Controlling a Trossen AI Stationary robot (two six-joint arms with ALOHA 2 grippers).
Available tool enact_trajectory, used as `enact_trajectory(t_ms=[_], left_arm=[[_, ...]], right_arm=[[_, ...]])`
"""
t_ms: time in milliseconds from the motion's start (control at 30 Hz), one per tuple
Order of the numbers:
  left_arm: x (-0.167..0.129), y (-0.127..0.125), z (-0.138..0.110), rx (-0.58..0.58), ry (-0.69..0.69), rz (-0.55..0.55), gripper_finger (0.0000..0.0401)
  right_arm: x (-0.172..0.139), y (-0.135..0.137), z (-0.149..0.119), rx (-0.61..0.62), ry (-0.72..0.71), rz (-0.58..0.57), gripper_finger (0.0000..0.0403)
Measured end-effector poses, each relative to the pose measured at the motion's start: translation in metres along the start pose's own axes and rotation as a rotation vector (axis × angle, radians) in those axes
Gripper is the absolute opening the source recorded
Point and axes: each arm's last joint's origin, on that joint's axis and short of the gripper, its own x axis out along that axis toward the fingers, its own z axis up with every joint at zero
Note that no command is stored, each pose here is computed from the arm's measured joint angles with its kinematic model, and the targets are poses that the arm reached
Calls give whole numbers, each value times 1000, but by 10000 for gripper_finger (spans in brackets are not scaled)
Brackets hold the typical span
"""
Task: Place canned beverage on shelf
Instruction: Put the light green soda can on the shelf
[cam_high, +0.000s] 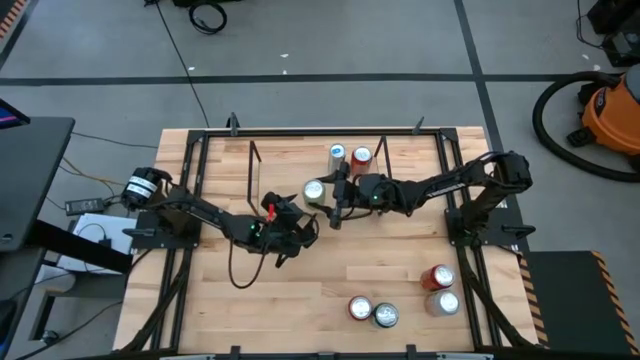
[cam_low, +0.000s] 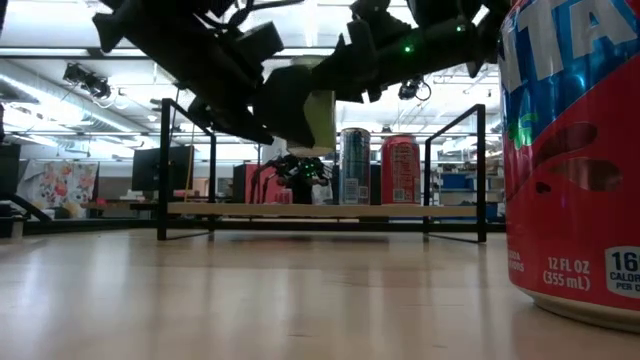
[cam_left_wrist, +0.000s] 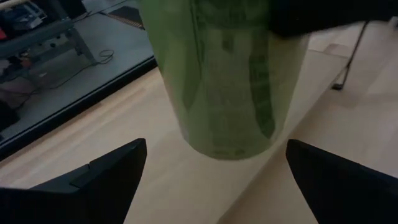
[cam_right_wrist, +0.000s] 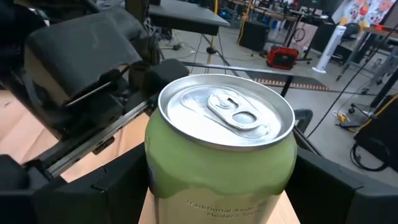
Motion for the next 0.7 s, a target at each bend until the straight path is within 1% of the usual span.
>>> enact_trajectory(t_ms=[100,200,300,433,600,700], left_arm=[[1,0,0,-6,-14,18,398],[3,-4,-6,35,-28,46,398],[10,-13,-17,62,-32,38,398],[16,-24,-25,94,-61,21,398],[20,-28,-27,88,-122,86,398],[17,-28,-26,80,-148,127,398]], right_arm=[[1,-5,-1,13,1,-8,323],[-1,-10,-7,23,-8,-26,323],[-4,-15,-16,32,-19,-42,323],[-7,-17,-15,46,-69,-55,323],[-7,-17,-15,68,-72,-39,323],[-7,-17,-15,72,-72,-37,323]])
